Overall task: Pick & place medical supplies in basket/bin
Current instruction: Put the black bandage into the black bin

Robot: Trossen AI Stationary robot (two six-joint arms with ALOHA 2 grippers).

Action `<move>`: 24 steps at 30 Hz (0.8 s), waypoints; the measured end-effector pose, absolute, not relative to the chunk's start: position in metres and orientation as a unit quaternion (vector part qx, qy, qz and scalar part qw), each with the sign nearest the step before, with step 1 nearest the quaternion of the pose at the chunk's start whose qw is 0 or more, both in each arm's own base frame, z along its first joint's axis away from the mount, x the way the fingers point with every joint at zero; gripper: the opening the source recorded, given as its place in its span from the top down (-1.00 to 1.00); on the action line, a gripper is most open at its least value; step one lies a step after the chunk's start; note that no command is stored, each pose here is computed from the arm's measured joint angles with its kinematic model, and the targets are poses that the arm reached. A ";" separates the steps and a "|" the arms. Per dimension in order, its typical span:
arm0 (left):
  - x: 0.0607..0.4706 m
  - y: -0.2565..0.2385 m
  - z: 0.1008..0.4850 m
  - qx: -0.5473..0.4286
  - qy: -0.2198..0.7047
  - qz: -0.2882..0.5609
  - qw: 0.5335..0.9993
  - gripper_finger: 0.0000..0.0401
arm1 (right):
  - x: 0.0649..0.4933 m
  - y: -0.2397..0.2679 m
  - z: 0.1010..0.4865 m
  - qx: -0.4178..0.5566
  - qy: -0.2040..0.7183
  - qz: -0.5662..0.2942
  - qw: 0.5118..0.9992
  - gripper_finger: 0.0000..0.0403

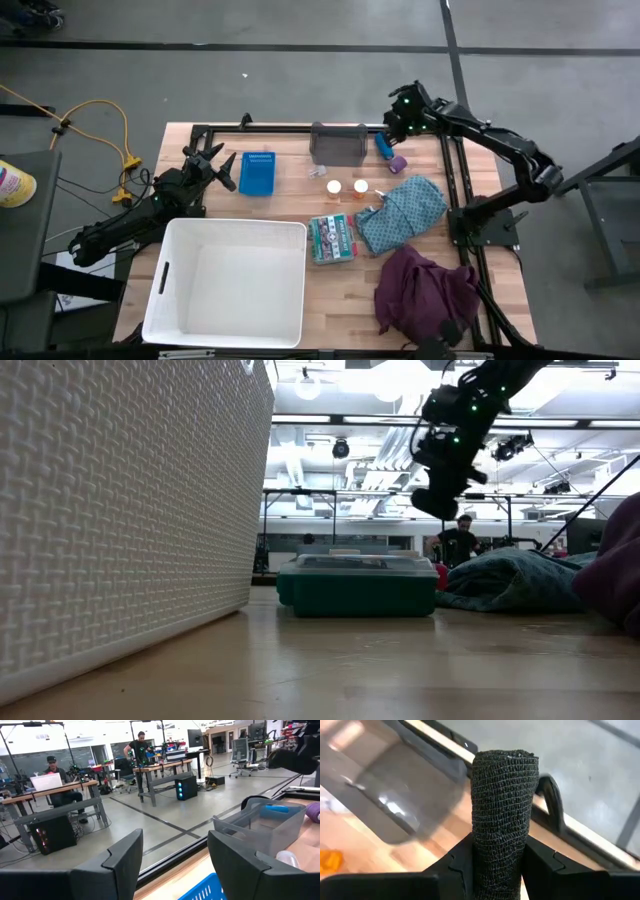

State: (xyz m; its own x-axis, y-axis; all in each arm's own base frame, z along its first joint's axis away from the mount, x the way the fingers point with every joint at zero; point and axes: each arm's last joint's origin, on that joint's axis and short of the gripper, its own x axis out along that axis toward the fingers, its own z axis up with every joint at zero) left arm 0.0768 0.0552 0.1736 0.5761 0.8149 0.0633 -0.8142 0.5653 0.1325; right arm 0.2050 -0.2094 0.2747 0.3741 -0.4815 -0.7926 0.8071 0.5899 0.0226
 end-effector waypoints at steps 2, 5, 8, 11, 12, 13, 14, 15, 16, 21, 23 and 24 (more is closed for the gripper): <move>0.077 0.055 0.174 0.074 0.002 0.460 0.885 -0.08 | 0.217 -0.205 0.274 0.198 0.381 -0.386 0.817 0.43; 0.077 0.055 0.174 0.074 0.002 0.460 0.885 -0.08 | 0.236 -0.197 0.272 0.185 0.366 -0.351 0.842 0.42; 0.077 0.055 0.174 0.074 0.002 0.460 0.885 -0.08 | 0.256 -0.187 0.268 0.171 0.353 -0.318 0.863 0.42; 0.077 0.055 0.174 0.074 0.002 0.460 0.885 -0.08 | 0.271 -0.175 0.263 0.160 0.354 -0.293 0.874 0.42; 0.077 0.055 0.174 0.074 0.002 0.460 0.885 -0.08 | 0.276 -0.171 0.261 0.157 0.356 -0.285 0.876 0.42; 0.077 0.055 0.174 0.074 0.002 0.460 0.885 -0.08 | 0.280 -0.167 0.259 0.156 0.357 -0.279 0.878 0.42; 0.077 0.055 0.174 0.073 0.002 0.460 0.885 -0.08 | 0.284 -0.165 0.257 0.154 0.358 -0.274 0.879 0.42; 0.077 0.055 0.174 0.074 0.002 0.460 0.885 -0.08 | 0.286 -0.163 0.256 0.153 0.360 -0.271 0.880 0.42; 0.077 0.055 0.174 0.074 0.002 0.460 0.885 -0.08 | 0.287 -0.162 0.255 0.152 0.359 -0.269 0.881 0.42; 0.077 0.055 0.174 0.074 0.002 0.460 0.885 -0.08 | 0.289 -0.163 0.257 0.149 0.347 -0.270 0.886 0.42; 0.077 0.055 0.174 0.074 0.002 0.460 0.885 -0.08 | 0.290 -0.164 0.258 0.145 0.341 -0.273 0.888 0.42; 0.077 0.055 0.174 0.074 0.002 0.460 0.885 -0.08 | 0.290 -0.165 0.259 0.142 0.337 -0.277 0.889 0.42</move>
